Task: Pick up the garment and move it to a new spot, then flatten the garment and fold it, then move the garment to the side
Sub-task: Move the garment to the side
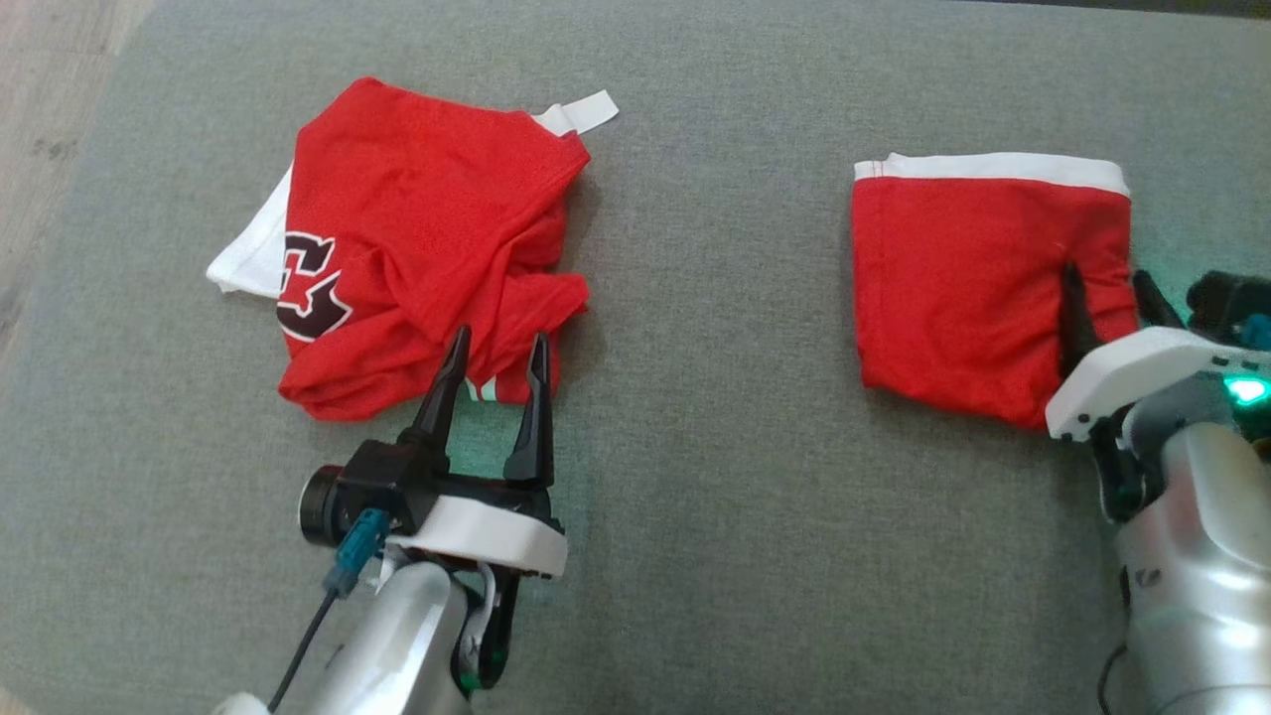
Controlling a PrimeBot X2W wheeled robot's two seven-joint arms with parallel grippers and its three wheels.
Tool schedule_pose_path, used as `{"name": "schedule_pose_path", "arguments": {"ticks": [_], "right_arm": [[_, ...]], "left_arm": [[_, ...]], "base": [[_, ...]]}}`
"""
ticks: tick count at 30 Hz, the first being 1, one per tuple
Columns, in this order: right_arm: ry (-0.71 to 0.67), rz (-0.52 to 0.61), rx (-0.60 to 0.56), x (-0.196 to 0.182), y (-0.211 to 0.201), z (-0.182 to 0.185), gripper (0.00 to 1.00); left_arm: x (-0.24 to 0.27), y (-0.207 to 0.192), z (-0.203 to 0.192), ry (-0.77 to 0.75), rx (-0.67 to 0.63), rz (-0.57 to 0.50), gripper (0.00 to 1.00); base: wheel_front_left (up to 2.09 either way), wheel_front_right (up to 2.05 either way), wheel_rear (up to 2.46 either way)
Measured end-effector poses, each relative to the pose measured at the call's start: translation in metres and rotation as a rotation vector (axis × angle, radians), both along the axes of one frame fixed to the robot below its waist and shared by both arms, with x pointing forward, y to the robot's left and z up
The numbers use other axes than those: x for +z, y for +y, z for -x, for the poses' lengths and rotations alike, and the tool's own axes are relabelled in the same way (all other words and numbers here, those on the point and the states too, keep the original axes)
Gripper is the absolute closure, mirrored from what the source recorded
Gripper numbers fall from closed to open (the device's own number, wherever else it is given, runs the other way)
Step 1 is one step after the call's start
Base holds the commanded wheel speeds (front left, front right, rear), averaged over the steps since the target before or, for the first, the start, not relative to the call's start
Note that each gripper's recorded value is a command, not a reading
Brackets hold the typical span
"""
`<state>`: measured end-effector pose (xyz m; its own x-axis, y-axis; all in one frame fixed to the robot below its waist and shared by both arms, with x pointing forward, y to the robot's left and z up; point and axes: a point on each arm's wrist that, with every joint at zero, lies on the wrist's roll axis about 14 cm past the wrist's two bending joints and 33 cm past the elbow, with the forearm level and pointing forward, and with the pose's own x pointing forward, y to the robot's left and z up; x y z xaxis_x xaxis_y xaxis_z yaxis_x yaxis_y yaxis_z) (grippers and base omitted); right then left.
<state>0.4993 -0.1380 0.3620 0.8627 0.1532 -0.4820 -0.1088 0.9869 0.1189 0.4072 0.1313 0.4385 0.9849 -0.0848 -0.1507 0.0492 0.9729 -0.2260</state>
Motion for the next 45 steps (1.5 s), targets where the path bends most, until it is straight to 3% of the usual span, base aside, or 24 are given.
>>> {"name": "schedule_pose_path", "arguments": {"ticks": [1,2,6,13,22,31,36,43,44,45], "right_arm": [[0.004,-0.001,0.003,0.000,0.000,-0.001,0.87],[0.007,0.008,0.016,-0.001,0.001,-0.001,1.00],[0.003,0.023,0.051,0.003,0.005,0.002,1.00],[-0.035,0.149,0.113,0.019,-0.016,0.015,1.00],[0.006,0.466,0.078,0.039,-0.137,0.031,1.00],[0.115,0.677,-0.023,0.049,-0.233,0.031,1.00],[0.163,0.731,-0.104,0.050,-0.271,0.028,1.00],[0.177,0.759,-0.128,0.042,-0.282,0.021,1.00],[0.169,0.761,-0.131,0.043,-0.282,0.019,0.82],[0.158,0.761,-0.134,0.045,-0.281,0.017,0.07]], "left_arm": [[0.000,0.000,0.000,0.000,0.000,0.000,0.00],[0.001,0.000,0.000,-0.002,0.000,0.000,0.00],[0.006,-0.002,-0.001,-0.016,-0.004,0.001,0.00],[0.022,-0.007,0.001,-0.060,-0.018,0.007,0.00],[0.024,-0.018,0.004,-0.071,-0.046,0.012,0.00],[0.009,-0.019,-0.005,-0.039,-0.056,0.005,0.00],[0.000,-0.017,-0.017,-0.025,-0.054,0.003,0.00],[-0.012,-0.016,-0.027,-0.001,-0.053,0.001,0.00],[-0.012,-0.016,-0.028,-0.001,-0.054,0.001,0.00],[-0.011,-0.016,-0.030,-0.004,-0.054,0.000,0.00]], "base": [[0.00,0.00,0.00],[0.00,0.00,0.00],[0.00,0.00,0.00],[0.00,0.00,0.00],[0.00,0.00,0.00],[0.00,0.00,0.00],[0.00,0.00,0.00],[0.00,0.00,0.00],[0.00,0.00,0.00],[0.00,0.00,0.00]]}}
